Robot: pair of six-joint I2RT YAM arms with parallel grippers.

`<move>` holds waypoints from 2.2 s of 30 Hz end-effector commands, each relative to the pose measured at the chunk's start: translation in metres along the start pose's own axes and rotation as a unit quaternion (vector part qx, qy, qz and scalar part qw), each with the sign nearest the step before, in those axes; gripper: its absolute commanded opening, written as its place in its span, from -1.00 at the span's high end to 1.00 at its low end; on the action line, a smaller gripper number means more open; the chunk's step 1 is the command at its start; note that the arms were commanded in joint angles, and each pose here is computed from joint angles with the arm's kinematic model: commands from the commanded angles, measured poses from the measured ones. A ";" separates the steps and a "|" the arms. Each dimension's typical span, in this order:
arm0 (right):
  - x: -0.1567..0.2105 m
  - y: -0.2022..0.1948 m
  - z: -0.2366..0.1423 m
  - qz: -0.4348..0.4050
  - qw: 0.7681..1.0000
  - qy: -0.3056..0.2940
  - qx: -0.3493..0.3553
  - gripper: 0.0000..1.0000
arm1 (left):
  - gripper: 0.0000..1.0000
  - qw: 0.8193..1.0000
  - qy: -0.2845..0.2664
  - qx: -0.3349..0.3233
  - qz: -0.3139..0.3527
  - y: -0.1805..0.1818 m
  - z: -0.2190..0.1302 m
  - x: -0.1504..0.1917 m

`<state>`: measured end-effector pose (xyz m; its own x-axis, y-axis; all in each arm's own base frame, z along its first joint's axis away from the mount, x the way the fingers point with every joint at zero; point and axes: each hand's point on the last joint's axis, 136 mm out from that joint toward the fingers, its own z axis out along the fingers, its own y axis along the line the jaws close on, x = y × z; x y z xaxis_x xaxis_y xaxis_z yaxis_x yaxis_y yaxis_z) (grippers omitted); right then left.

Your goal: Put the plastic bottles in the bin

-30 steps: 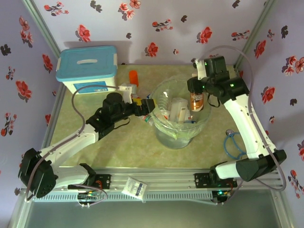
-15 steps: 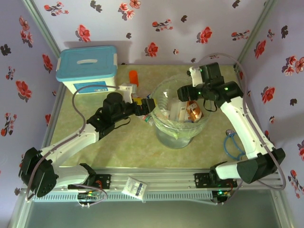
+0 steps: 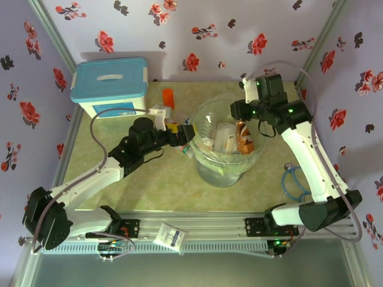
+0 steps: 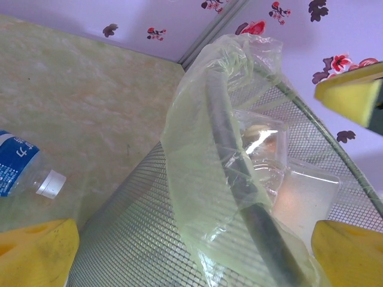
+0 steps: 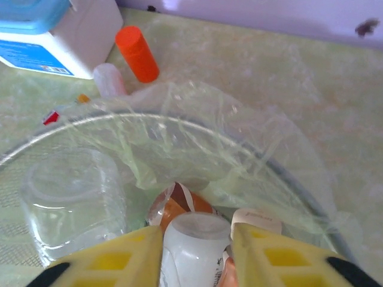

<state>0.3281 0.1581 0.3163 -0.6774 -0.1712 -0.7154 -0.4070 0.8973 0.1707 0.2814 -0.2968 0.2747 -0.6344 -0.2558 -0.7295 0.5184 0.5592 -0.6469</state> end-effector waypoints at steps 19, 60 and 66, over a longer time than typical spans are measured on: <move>-0.004 -0.005 -0.017 0.039 0.998 -0.052 0.017 0.27 | -0.99 1.000 -0.001 -0.008 0.015 -0.003 -0.011 -0.002; 0.003 -0.018 -0.076 0.071 0.986 -0.139 0.056 -0.53 | -0.99 0.879 0.150 -0.452 -0.013 0.293 -0.081 0.042; 0.004 -0.019 -0.071 0.074 0.987 -0.133 0.056 -0.54 | -0.94 0.875 0.171 -0.453 -0.011 0.307 -0.068 0.050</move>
<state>0.2876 0.1136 0.3648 -0.5187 0.0565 -0.8531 -0.2565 0.9416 0.2183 0.3528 -0.0800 0.0484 -0.8686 -0.1368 -0.4763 -0.0991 0.9897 -0.1035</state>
